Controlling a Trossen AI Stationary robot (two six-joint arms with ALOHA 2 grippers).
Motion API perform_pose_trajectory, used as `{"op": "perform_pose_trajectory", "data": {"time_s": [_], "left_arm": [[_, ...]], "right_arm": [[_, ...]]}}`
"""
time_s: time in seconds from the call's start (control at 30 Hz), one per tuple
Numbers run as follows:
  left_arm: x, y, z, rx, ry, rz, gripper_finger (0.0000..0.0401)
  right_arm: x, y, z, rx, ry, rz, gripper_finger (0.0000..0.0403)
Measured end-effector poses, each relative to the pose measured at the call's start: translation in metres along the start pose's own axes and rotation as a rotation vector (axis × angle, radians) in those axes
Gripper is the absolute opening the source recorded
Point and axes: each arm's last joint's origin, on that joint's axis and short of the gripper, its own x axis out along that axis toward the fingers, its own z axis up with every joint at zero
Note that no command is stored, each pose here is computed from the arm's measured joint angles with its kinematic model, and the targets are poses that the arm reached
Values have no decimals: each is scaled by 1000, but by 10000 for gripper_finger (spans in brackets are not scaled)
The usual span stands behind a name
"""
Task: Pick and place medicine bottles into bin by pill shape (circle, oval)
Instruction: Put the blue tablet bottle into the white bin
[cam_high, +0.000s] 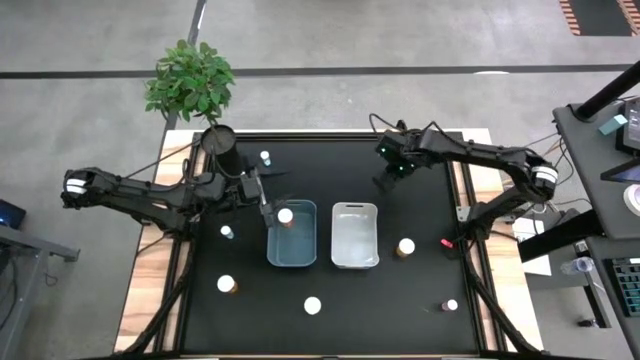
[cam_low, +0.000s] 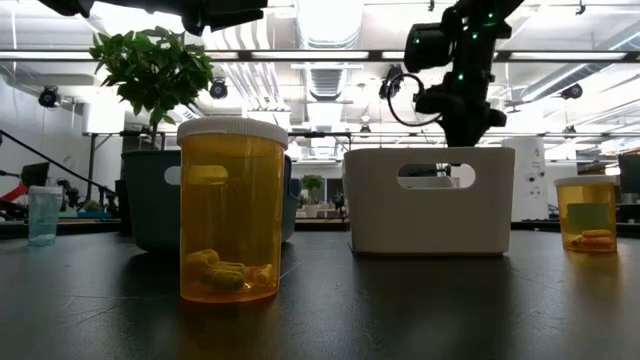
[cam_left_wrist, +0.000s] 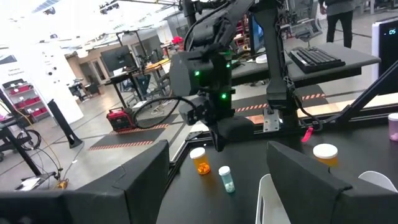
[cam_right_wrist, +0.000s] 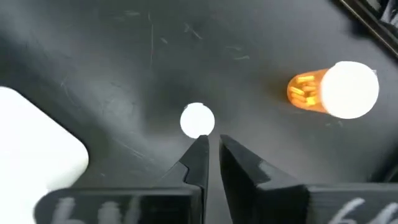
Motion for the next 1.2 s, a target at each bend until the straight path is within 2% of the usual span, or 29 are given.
{"op": "perform_pose_trajectory", "data": {"time_s": [0.13, 0.47, 0.67, 0.87, 1.1, 1.13, 1.2], "left_arm": [[0, 0, 0, 0, 1, 0, 251], [0, 0, 0, 0, 2, -1, 251], [0, 0, -1, -1, 5, -2, 251], [0, 0, -1, -1, 8, -3, 251], [0, 0, -2, 0, 11, -3, 251], [0, 0, -2, 0, 11, -3, 251], [0, 0, -2, 0, 11, -4, 251]], "right_arm": [[9, -4, 5, 23, 18, -14, 63], [34, -2, 11, 27, 79, -41, 200], [50, 0, 13, 4, 124, -54, 253], [62, 3, 13, -22, 166, -16, 268], [64, 4, 14, -37, 166, -6, 247], [61, 4, 14, -59, 158, -2, 244], [56, 4, 15, -198, 149, 12, 240]]}}
